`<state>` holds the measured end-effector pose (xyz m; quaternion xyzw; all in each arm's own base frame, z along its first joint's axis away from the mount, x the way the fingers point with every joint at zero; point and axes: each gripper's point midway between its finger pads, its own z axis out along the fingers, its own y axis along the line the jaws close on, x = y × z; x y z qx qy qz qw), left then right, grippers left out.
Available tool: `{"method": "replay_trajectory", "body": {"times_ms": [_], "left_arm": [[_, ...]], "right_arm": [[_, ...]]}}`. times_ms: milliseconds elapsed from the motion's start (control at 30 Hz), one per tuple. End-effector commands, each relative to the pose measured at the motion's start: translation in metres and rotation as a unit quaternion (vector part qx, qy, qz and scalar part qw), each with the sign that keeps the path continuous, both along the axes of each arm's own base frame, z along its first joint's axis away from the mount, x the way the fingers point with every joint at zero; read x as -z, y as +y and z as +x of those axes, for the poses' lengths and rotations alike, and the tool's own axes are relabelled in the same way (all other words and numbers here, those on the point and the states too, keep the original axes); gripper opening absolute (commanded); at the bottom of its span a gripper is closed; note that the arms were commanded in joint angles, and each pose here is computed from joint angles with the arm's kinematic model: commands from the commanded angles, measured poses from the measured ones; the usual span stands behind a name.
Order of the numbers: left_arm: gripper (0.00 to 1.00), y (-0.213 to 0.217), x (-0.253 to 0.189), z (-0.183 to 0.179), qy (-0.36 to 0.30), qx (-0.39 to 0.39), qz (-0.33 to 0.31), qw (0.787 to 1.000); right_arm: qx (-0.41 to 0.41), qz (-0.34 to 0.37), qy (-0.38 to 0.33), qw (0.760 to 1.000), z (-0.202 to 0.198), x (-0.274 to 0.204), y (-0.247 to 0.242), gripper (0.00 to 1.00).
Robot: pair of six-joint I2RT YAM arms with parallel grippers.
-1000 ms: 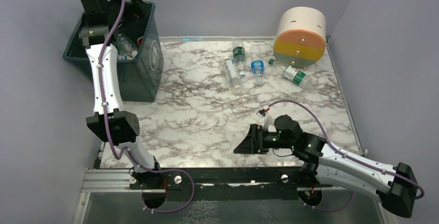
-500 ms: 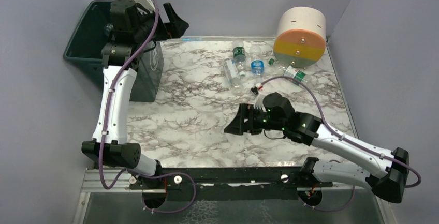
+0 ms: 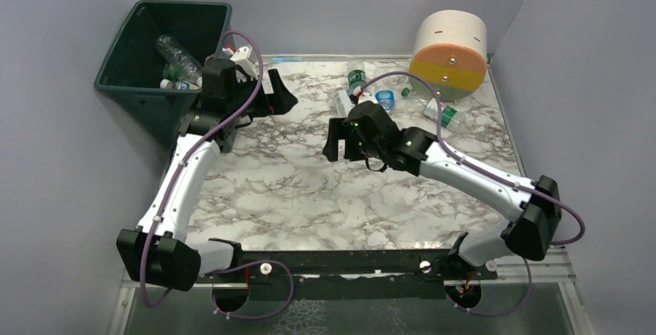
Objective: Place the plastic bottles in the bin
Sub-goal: Pick up the plastic bottle at the center of the board.
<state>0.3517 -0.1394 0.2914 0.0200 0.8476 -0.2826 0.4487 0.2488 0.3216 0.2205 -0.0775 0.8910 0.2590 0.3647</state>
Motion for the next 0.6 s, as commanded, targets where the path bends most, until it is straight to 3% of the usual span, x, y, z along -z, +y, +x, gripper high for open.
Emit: {"method": "replay_trajectory", "body": {"times_ms": [0, 300, 567], "left_arm": [[0.99, -0.020, 0.002, -0.014, -0.027, 0.022, -0.009, 0.999], [0.99, -0.028, 0.034, -0.027, -0.005, 0.038, 0.003, 0.999], [0.99, -0.028, 0.052, -0.032, 0.010, 0.044, 0.011, 0.999]], "right_arm": [[0.059, -0.065, -0.031, 0.996, 0.060, 0.019, -0.027, 0.88], [0.076, -0.112, -0.048, 0.990, 0.152, 0.049, -0.037, 0.87], [0.064, -0.148, -0.052, 0.986, 0.199, 0.087, -0.038, 0.85]]}}
